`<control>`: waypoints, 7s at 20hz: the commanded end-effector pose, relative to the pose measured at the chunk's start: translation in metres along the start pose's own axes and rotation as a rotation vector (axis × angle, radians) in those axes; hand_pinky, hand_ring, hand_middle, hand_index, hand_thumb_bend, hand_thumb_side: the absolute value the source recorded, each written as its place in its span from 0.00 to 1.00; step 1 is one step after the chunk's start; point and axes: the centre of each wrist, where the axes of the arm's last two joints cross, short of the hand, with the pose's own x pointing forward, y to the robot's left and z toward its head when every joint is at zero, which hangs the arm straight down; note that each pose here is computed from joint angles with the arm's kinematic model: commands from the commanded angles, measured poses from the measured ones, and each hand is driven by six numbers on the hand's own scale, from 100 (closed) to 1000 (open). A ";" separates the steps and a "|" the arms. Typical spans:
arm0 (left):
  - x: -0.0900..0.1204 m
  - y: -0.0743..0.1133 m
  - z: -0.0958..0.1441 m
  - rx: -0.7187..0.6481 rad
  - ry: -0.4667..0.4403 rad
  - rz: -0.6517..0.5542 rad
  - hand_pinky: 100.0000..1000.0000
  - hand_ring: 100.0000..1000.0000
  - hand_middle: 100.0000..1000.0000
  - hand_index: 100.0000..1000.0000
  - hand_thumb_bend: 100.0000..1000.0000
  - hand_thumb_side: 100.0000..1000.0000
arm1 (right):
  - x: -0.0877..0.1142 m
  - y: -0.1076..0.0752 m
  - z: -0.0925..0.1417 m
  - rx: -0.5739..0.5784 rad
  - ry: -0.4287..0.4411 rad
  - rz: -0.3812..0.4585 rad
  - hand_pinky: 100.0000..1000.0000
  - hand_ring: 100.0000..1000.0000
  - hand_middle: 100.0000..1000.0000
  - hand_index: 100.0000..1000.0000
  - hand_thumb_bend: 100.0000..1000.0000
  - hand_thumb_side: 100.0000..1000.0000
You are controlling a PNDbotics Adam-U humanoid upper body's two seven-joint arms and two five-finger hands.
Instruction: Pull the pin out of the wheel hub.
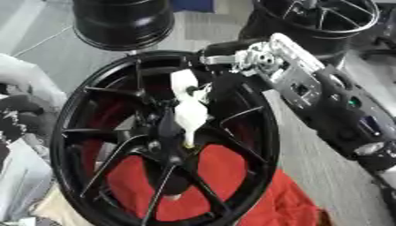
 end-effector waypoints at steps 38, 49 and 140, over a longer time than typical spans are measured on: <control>0.009 0.001 -0.003 -0.011 -0.032 -0.009 0.53 0.56 0.63 0.76 0.00 0.87 | 0.004 -0.031 0.028 -0.248 -0.089 -0.102 0.31 0.38 0.65 0.83 0.00 0.25; 0.008 0.002 -0.002 -0.008 -0.030 -0.014 0.53 0.56 0.63 0.76 0.00 0.86 | 0.013 -0.031 0.037 -0.110 -0.045 0.004 0.41 0.42 0.79 0.95 0.00 0.57; 0.008 0.003 0.000 -0.012 -0.026 -0.015 0.53 0.56 0.64 0.76 0.00 0.87 | 0.036 0.007 0.016 0.146 0.006 0.182 0.49 0.56 0.71 0.84 0.00 0.44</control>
